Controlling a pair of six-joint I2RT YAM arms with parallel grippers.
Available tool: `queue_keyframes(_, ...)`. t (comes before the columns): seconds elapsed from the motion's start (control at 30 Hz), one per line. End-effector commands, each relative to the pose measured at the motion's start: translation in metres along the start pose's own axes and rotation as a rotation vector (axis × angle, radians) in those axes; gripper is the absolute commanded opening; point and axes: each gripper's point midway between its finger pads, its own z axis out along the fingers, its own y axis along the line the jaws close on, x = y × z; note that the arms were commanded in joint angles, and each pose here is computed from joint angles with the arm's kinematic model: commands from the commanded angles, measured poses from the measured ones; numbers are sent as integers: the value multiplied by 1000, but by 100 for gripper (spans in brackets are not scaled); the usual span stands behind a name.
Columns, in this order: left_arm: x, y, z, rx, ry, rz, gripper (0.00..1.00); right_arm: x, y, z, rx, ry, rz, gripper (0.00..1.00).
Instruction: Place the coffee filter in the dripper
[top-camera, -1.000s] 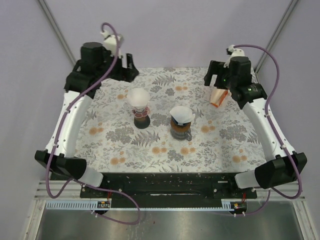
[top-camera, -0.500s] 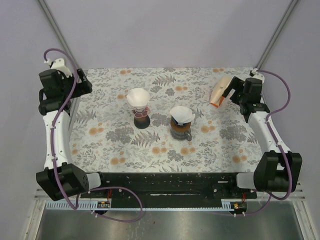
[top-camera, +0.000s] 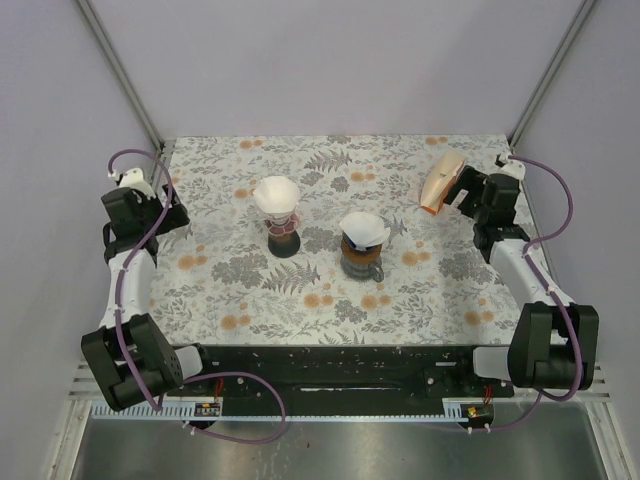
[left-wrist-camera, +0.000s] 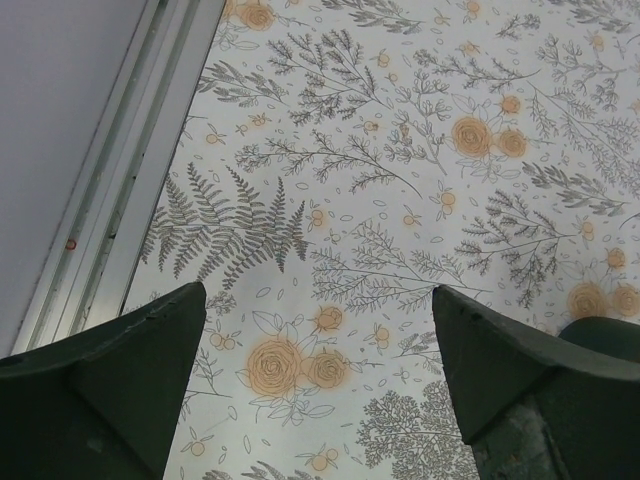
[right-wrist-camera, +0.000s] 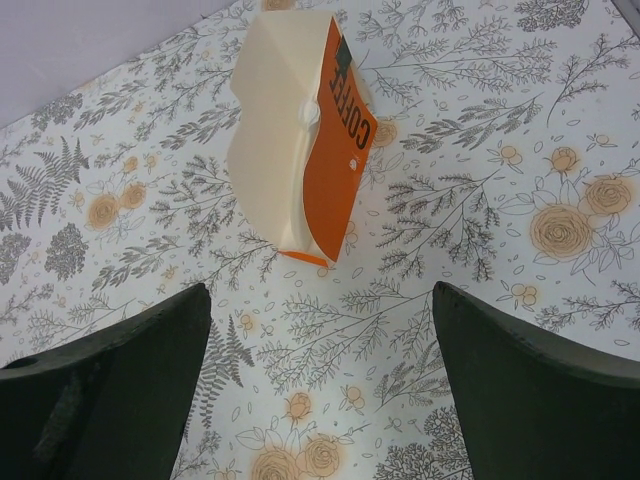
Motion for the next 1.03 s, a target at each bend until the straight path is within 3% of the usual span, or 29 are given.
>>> queue_keyframes(0.0,-22,-7,5,57,-163,76,99,-8,4,8,-23,-53,-20,99)
queue_keyframes(0.3,23,-18,23,152,-116,34,99,3,-1,7,-35,-77,-56,99)
queue_keyframes(0.57,33,-16,25,145,-171,24,99,18,-8,8,-35,-95,-59,99)
queue_keyframes(1.0,41,-17,28,153,-166,10,99,32,-12,12,-40,-91,-64,100)
